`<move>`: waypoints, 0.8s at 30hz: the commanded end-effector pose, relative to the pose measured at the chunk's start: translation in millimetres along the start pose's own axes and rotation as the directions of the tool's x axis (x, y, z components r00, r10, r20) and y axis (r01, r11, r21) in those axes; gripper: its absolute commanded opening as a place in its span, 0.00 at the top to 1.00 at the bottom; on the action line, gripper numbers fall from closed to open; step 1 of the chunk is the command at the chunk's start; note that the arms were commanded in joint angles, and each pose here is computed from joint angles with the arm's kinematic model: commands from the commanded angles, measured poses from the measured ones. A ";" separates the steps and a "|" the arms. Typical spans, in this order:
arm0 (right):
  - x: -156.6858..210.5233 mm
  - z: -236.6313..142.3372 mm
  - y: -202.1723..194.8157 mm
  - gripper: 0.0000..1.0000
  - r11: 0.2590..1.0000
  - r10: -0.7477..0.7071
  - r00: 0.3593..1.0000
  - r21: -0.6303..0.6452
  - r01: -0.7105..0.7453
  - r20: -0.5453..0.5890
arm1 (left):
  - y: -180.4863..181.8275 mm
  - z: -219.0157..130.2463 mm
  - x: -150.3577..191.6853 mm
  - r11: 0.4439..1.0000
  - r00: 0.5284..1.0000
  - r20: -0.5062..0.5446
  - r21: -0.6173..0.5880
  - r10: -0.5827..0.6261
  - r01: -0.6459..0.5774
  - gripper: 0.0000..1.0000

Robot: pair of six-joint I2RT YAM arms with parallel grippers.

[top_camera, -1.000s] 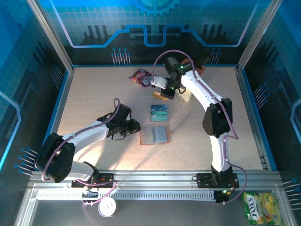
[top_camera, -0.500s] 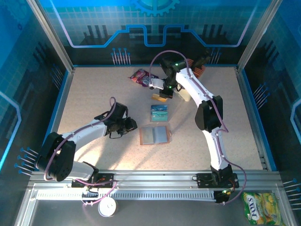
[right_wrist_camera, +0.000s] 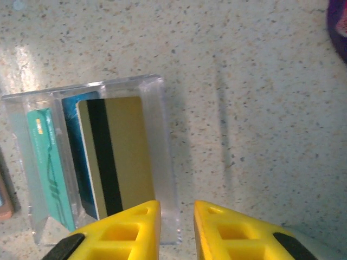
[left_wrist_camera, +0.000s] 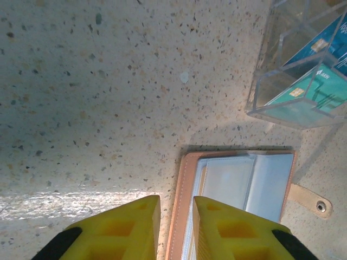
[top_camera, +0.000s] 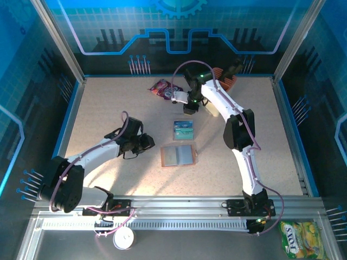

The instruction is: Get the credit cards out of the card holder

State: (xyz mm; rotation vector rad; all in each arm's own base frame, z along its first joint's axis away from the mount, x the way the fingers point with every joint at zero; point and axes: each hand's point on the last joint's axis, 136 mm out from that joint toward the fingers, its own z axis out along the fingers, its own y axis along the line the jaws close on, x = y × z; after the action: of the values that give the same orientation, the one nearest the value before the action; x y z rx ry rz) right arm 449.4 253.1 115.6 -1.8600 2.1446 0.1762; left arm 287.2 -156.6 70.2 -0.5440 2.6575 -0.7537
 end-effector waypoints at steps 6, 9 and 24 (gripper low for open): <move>-17.4 -26.8 11.2 0.71 1.000 0.013 0.996 -0.007 -0.012 0.084 | 8.6 -6.5 0.3 1.000 1.000 0.002 0.000 -0.003 0.003 0.76; -14.4 -25.5 23.7 0.58 1.000 0.018 0.997 -0.026 -0.016 0.070 | 7.8 -6.3 0.7 1.000 1.000 0.000 0.006 -0.005 0.005 0.76; 7.8 11.4 18.4 0.30 0.989 -0.007 1.000 0.147 0.010 -0.017 | 11.4 -1.5 5.6 1.000 1.000 -0.013 0.015 -0.021 0.021 0.76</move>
State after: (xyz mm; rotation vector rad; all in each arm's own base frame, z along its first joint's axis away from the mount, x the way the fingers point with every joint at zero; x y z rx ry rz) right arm 419.9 247.1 86.9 -1.8424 2.1576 0.0784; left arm 280.7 -149.3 63.4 -0.5686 2.6641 -0.7543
